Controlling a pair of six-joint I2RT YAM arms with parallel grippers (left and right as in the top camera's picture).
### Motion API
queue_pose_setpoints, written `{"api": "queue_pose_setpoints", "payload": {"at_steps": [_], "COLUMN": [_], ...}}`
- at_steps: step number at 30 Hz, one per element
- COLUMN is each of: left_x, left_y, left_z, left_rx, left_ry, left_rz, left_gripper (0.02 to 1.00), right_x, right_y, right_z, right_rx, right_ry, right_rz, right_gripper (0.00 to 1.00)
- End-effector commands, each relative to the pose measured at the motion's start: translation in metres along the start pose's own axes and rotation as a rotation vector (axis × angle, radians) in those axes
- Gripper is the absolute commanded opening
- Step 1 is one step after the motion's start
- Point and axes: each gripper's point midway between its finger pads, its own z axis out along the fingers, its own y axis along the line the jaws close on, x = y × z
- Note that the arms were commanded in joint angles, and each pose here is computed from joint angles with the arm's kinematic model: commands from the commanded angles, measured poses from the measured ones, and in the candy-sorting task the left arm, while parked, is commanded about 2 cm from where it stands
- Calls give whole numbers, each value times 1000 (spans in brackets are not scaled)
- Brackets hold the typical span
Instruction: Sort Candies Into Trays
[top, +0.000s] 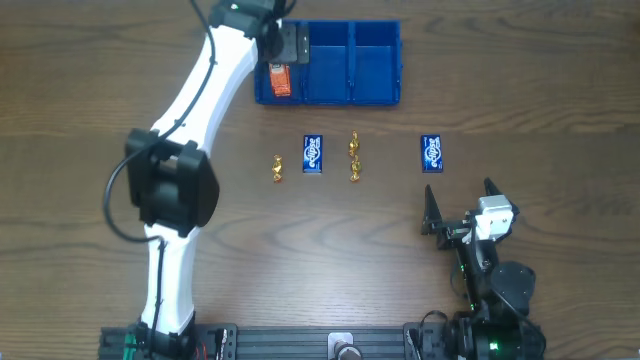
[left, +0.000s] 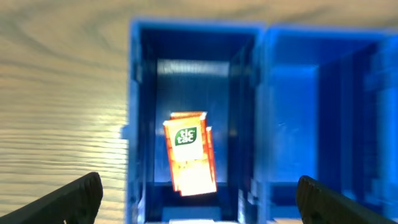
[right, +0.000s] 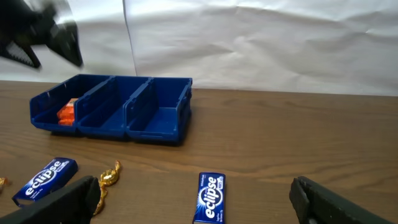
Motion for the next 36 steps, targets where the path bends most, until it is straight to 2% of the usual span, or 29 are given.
{"api": "queue_pose_setpoints", "payload": {"at_steps": [1,7,16,28,36], "left_x": [-42,-34,17,111,170], "left_y": [-1,12,58,138,177], "left_z": [-112,-200,-269,-292,-280], "left_rx": [11,29,-11,-41,-96], "left_ry": [-237,-468,-663,-807,-919], "left_rz": [7,20,28,-85,-143], "left_gripper": [998,998,998,998,998], "right_x": [1,1,1,1,1], "right_y": [-2,-2,-2,-2,-2], "right_z": [0,0,0,0,0], "right_rx": [8,8,8,8,8], "right_ry": [-1,-1,-1,-1,-1], "right_rz": [-11,-11,-11,-11,-11], "right_gripper": [998,998,998,998,998]}}
